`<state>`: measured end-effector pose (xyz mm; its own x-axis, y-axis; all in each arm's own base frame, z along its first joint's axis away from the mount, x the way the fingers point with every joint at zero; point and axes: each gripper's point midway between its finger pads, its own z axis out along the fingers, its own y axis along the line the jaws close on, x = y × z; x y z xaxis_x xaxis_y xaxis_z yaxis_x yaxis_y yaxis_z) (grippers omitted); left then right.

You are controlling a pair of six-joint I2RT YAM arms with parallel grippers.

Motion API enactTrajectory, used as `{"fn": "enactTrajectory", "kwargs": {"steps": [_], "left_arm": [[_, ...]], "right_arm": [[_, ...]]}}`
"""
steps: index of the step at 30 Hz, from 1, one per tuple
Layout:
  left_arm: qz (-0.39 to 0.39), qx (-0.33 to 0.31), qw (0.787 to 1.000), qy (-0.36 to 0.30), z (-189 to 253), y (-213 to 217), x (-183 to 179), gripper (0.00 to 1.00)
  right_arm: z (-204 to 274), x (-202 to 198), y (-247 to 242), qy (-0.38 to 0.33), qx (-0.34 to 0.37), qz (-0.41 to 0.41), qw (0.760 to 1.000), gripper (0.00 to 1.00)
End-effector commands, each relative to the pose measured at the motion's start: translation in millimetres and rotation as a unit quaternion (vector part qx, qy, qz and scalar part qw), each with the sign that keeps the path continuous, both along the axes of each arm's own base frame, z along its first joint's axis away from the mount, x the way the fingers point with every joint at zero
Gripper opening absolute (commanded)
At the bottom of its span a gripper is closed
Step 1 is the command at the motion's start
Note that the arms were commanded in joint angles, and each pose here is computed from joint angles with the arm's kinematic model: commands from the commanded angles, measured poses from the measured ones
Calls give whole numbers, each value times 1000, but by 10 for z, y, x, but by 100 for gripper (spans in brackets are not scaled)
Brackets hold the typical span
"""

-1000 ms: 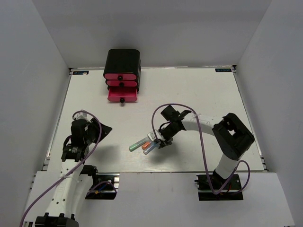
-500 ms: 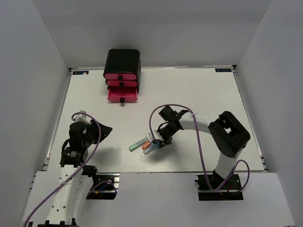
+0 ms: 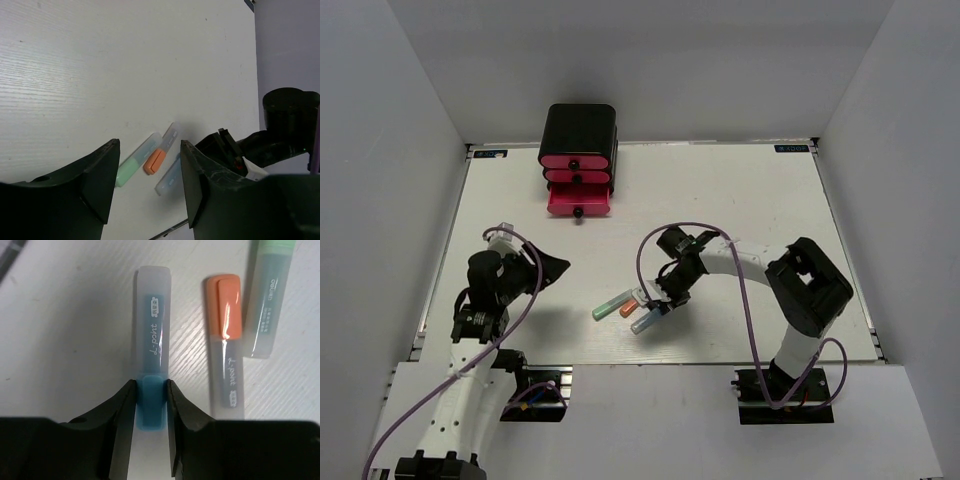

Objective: Sort the stationery into containers
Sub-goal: Pick up the stationery from the center of the board, then place the stationery in the drawer.

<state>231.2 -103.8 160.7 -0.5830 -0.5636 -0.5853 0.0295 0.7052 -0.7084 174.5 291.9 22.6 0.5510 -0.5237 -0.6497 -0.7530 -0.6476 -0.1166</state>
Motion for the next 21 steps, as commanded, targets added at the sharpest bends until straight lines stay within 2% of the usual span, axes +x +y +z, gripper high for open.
{"fn": "enactTrajectory", "kwargs": {"steps": [1,4,5,7,8,10,11,12,13,14,16,17,19,20,21], "left_arm": [[-39,7,999,-35,96,-94,77,62],[-57,17,998,-35,77,-120,96,62],[-63,14,997,-37,83,-138,106,62],[-69,11,996,-47,120,-159,136,62],[-73,9,996,-42,77,-172,133,61],[-73,9,996,-42,75,-173,150,61],[-73,9,996,-42,75,-173,150,61],[-75,14,996,-40,51,-170,156,61],[-77,18,996,-42,64,-166,153,61],[-77,18,996,-37,48,-166,142,61],[-79,22,996,-33,47,-162,126,59],[-81,26,996,-40,65,-159,122,59],[-81,26,996,-34,51,-157,90,59],[-81,26,996,-41,82,-157,83,59],[-81,26,995,-43,97,-155,61,59]], "right_arm": [[454,-41,-70,5,11,-12,1000,0],[945,96,49,-6,64,-69,996,0],[1135,267,179,-17,92,-102,990,0],[1366,458,283,-7,107,-163,981,0],[1669,728,450,-40,151,-178,972,0],[1689,962,539,-32,146,-237,960,0],[1910,1211,692,-57,180,-247,951,0],[1852,1346,745,-62,175,-261,947,0],[2028,1547,892,-77,195,-274,939,0],[1789,1604,933,-67,175,-279,942,0],[2120,1830,1126,-92,211,-286,930,0],[1887,1920,1226,-81,195,-292,933,0],[2176,2109,1430,-99,236,-297,920,0],[1910,2186,1523,-85,221,-304,923,0],[2141,2307,1636,-103,256,-303,912,0]]}}
